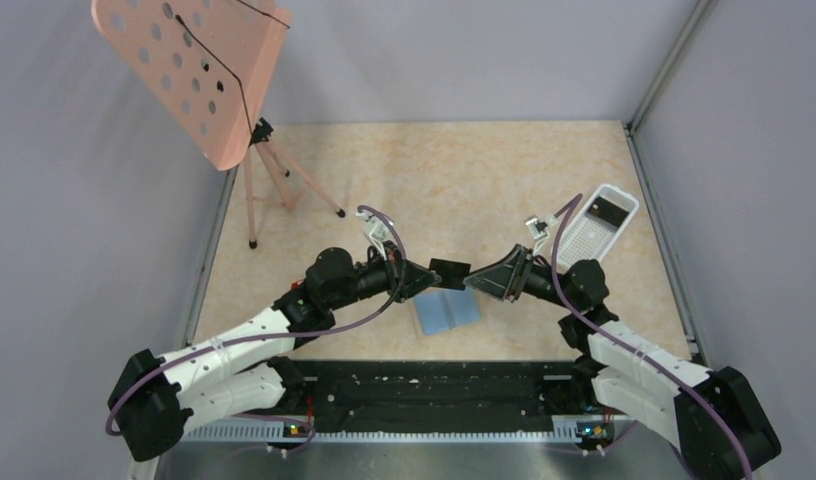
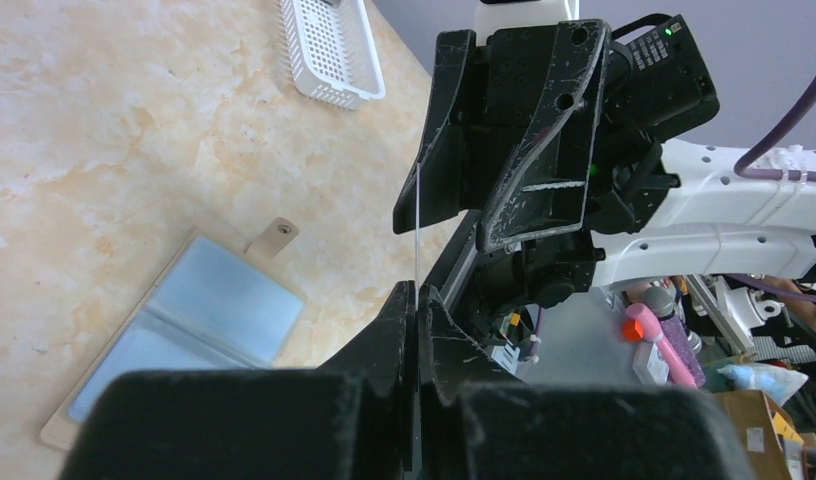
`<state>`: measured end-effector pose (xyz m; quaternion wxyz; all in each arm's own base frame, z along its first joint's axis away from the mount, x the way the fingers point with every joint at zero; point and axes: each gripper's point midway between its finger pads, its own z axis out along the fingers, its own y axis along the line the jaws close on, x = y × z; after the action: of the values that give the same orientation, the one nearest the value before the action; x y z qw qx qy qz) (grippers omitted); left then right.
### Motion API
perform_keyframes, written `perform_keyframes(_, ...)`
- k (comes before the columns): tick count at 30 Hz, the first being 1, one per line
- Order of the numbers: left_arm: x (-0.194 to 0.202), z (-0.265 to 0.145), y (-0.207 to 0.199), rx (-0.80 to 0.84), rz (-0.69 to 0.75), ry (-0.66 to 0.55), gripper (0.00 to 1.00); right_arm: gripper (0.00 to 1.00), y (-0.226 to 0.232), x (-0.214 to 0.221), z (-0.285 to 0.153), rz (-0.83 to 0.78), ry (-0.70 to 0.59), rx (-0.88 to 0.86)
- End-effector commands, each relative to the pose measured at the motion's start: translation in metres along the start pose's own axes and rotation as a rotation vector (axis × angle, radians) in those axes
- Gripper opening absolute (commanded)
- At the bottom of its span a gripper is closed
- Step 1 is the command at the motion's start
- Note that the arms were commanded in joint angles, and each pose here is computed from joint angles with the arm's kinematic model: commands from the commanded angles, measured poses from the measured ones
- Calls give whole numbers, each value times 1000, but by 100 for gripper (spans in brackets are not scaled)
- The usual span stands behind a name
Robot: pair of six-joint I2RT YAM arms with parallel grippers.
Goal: Take the credit cards out of the card holder
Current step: Place the credit card in the storage box.
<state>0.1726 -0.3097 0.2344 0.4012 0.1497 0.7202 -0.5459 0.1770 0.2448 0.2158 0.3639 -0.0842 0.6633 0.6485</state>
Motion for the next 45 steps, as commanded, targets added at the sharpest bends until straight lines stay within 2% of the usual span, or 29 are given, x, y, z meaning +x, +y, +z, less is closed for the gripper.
perform_keyframes(1, -10, 0, -8, 51, -18, -49, 0, 38, 13, -3, -2, -50, -21, -72)
perform_keyframes(4, -10, 0, -8, 54, -29, -53, 0, 30, 17, -5, -2, -52, -29, -91)
perform_keyframes(8, -11, -1, -5, 47, -39, -64, 0, 11, 23, -7, -2, -53, -34, -119)
perform_keyframes(11, -10, -3, -5, 55, -48, -68, 0, 2, 25, -8, -2, -50, -39, -132)
perform_keyframes(15, -11, -4, -4, 54, -48, -68, 0, 0, 25, -8, -1, -41, -35, -137)
perform_keyframes(17, -11, -4, -1, 32, -47, -66, 13, 0, 25, -11, 0, -32, -50, -129)
perform_keyframes(19, -11, -5, 5, -1, -39, -66, 34, 0, 23, -16, 1, -23, -74, -111)
perform_keyframes(21, -12, -8, 11, -42, -23, -65, 48, 0, 20, -22, 3, -27, -87, -78)
perform_keyframes(28, -16, -24, 36, -212, 78, -60, 69, 0, 3, -52, 5, -134, -106, 165)
perform_keyframes(30, -18, -28, 43, -252, 118, -66, 96, 0, 2, -62, 3, -154, -97, 214)
perform_keyframes(35, -20, -40, 55, -345, 264, 17, 99, 0, -18, -97, -8, -158, -67, 399)
perform_keyframes(39, -30, -54, 60, -421, 368, 57, 99, 0, -34, -148, -32, -211, -73, 559)
perform_keyframes(42, -35, -70, 80, -569, 389, 77, 99, 0, -47, -200, -70, -229, -154, 683)
perform_keyframes(45, -38, -81, 88, -646, 417, 122, 99, 0, -68, -234, -110, -204, -209, 835)
